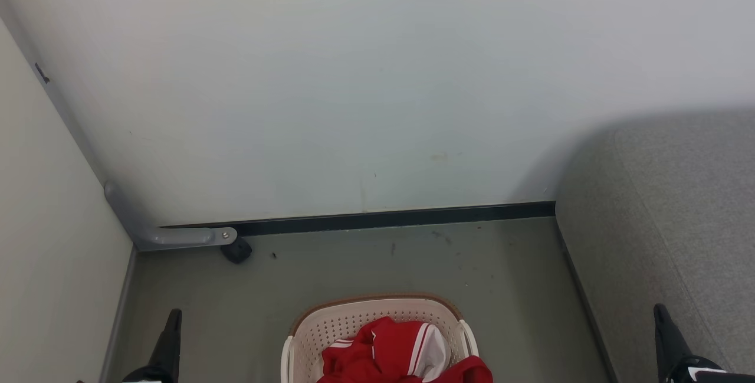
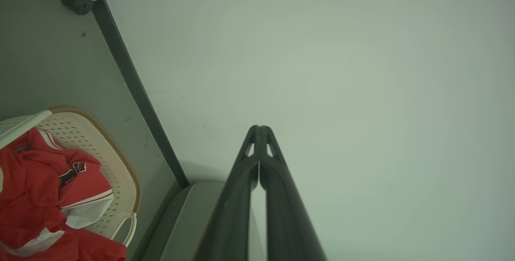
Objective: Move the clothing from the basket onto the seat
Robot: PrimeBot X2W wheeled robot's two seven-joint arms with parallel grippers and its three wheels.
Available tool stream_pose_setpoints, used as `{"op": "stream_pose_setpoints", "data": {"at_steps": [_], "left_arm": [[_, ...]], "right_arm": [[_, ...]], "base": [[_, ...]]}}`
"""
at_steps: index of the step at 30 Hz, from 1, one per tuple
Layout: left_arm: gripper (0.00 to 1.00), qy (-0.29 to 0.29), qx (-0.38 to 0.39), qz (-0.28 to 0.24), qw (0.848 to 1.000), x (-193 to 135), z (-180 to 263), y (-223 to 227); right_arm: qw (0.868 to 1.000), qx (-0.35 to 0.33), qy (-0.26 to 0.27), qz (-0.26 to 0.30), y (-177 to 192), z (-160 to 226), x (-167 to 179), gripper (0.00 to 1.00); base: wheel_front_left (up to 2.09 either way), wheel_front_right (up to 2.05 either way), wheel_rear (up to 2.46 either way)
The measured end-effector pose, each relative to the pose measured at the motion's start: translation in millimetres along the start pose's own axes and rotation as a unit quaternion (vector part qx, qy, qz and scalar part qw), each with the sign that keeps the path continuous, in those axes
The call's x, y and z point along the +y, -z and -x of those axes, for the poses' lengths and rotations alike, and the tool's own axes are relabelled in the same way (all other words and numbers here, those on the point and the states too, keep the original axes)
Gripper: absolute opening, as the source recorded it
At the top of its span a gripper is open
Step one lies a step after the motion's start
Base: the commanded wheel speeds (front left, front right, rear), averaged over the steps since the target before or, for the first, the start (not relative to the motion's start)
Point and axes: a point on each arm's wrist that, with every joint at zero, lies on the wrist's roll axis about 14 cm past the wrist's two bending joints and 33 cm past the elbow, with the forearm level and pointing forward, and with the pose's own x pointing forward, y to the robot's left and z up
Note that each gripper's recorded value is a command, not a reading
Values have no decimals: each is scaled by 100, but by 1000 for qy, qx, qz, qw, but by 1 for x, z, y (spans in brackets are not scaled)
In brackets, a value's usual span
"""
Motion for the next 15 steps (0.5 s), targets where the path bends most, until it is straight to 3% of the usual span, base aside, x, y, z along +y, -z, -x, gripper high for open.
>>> {"op": "stream_pose_setpoints", "data": {"at_steps": [15], "left_arm": [[0, 0, 0, 0, 1000, 0, 0, 0]], "right_arm": [[1000, 0, 0, 0, 0, 0, 0, 0]], "base": [[0, 0, 0]]}}
